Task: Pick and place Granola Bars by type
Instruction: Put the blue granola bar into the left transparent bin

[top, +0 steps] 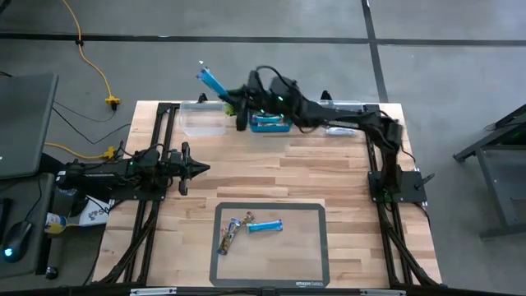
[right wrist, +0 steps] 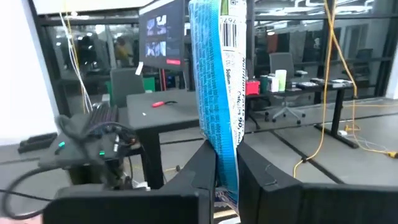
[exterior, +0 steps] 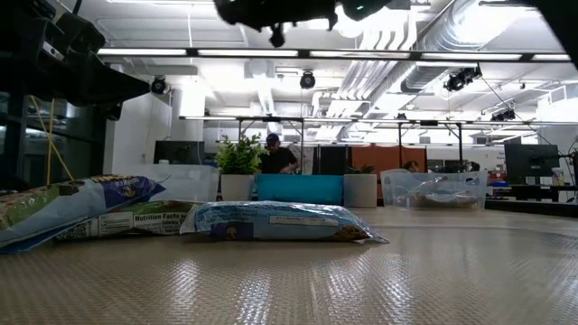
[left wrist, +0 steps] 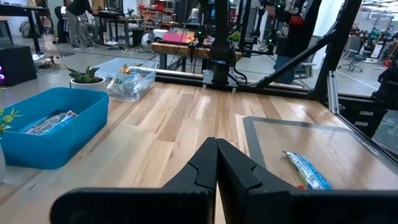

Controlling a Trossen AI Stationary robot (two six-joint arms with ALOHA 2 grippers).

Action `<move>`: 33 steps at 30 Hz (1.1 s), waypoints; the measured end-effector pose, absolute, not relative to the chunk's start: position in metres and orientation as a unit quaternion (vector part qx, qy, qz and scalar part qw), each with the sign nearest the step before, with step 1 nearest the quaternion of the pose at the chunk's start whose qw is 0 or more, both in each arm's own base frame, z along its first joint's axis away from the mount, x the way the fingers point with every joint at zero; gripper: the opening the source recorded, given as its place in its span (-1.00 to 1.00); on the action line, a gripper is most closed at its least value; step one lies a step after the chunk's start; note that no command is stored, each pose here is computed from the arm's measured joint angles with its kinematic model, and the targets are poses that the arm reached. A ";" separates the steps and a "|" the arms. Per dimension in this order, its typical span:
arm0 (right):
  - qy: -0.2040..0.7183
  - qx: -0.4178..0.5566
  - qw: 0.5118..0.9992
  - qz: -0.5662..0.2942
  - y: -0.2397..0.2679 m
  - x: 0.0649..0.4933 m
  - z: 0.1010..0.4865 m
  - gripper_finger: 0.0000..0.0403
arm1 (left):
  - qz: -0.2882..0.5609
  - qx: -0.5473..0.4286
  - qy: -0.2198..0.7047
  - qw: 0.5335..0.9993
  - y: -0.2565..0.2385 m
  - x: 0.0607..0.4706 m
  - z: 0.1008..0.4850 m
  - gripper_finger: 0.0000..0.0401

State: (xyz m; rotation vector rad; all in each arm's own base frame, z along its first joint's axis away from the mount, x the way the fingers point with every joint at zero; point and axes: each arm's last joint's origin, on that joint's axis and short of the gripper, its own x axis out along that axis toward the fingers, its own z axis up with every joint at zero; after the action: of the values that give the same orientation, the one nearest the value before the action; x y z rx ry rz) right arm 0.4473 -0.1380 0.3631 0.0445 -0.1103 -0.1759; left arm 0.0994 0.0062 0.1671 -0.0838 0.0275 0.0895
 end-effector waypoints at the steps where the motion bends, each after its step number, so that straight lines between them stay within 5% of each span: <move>1: -0.051 0.021 0.995 -0.085 -0.145 0.454 0.363 -0.89 | 0.045 -0.042 0.014 0.998 0.006 0.099 0.167 -0.99; 14: 0.027 0.046 0.997 -0.049 -0.220 0.522 0.306 -0.89 | 0.045 -0.042 0.014 0.998 0.006 0.099 0.167 -0.99; 33: 0.140 0.112 0.983 -0.047 -0.234 0.517 0.235 -0.89 | 0.045 -0.042 0.014 0.998 0.006 0.099 0.167 -0.99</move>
State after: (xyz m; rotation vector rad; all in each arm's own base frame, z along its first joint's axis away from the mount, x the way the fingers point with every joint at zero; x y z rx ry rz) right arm 0.5166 -0.2342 0.2349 0.2256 0.2812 -0.0951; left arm 0.0994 0.0062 0.1671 -0.0839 0.0275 0.0897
